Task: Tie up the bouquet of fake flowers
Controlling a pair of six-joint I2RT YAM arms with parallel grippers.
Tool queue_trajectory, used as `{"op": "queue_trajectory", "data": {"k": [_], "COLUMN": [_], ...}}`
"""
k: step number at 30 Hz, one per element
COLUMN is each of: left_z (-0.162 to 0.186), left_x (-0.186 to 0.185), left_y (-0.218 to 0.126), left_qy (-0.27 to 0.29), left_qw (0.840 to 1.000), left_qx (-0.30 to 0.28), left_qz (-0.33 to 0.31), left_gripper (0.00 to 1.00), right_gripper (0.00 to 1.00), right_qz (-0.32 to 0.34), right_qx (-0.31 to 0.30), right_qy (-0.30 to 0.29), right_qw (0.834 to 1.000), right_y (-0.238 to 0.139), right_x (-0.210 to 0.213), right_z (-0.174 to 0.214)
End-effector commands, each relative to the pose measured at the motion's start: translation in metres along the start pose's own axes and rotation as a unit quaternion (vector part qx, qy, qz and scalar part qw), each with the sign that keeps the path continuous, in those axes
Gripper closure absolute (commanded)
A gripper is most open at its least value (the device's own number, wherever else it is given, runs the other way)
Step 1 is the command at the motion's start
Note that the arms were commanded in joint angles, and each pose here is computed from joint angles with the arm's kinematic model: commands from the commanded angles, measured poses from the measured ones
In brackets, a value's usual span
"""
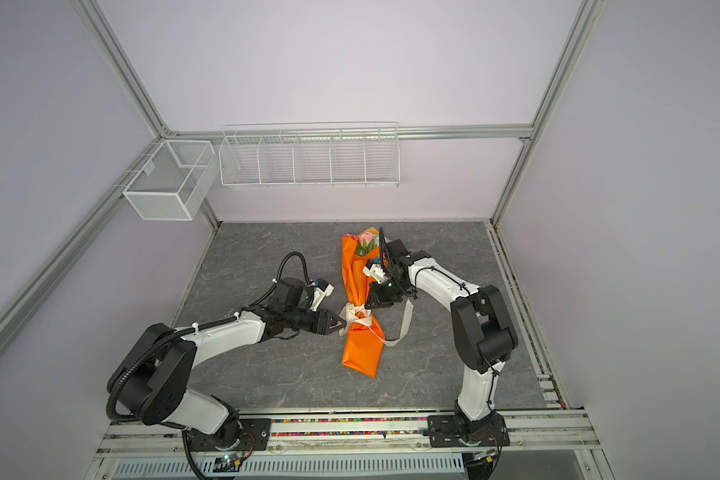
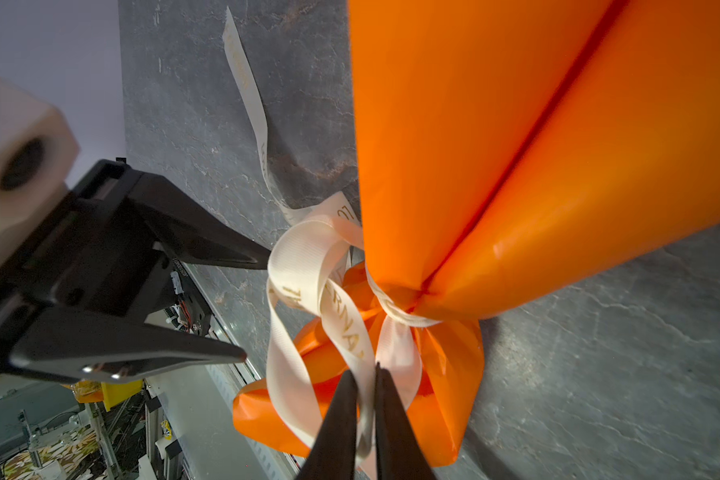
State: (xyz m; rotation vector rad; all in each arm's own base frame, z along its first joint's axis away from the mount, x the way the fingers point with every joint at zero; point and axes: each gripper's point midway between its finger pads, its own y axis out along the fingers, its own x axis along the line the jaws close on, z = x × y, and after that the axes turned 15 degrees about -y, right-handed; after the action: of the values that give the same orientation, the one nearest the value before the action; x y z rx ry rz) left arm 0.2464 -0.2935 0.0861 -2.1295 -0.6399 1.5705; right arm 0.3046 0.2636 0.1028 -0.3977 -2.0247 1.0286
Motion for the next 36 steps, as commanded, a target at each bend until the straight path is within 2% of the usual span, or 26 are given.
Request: {"op": "queue_trajectory", "data": {"k": [1,8,14,18,24,31,36], "left_z": [-0.009,-0.016,-0.023,-0.021,-0.008,-0.005,0.001], "left_x": [-0.003,0.009,-0.01,-0.014,-0.008,-0.017,-0.012], "left_y": [0.009,0.024,0.027,0.029,0.028,0.008,0.003], "left_qy": [0.006,0.005,0.02,0.023,0.017,0.01,-0.05], "left_qw": [1.0,1.0,0.999,0.999,0.999,0.999,0.996], "left_qx": [-0.02,-0.022,-0.023,-0.012,0.022,0.022,0.061], "left_qz": [-0.004,-0.022,0.024,0.038,0.021,0.028,0.045], "left_gripper": [0.47,0.57,0.66,0.79,0.97,0.98,0.98], "right_gripper": [0.86,0.86,0.85,0.85,0.85,0.9,0.91], "right_qz": [-0.007,-0.007,-0.005,-0.003,0.013,0.072,0.106], "right_qx": [-0.011,-0.012,-0.009,-0.008,-0.012,-0.038,-0.061], "right_qy": [-0.003,-0.003,-0.001,0.0,0.0,0.025,0.059], "right_qw": [1.0,1.0,1.0,1.0,1.0,0.996,0.991], "right_y": [-0.009,-0.01,-0.008,-0.008,-0.013,-0.028,-0.035], "right_x": [0.006,0.007,0.005,0.005,0.001,-0.02,-0.037], "right_z": [-0.001,-0.001,0.001,0.003,0.003,0.003,0.012]}}
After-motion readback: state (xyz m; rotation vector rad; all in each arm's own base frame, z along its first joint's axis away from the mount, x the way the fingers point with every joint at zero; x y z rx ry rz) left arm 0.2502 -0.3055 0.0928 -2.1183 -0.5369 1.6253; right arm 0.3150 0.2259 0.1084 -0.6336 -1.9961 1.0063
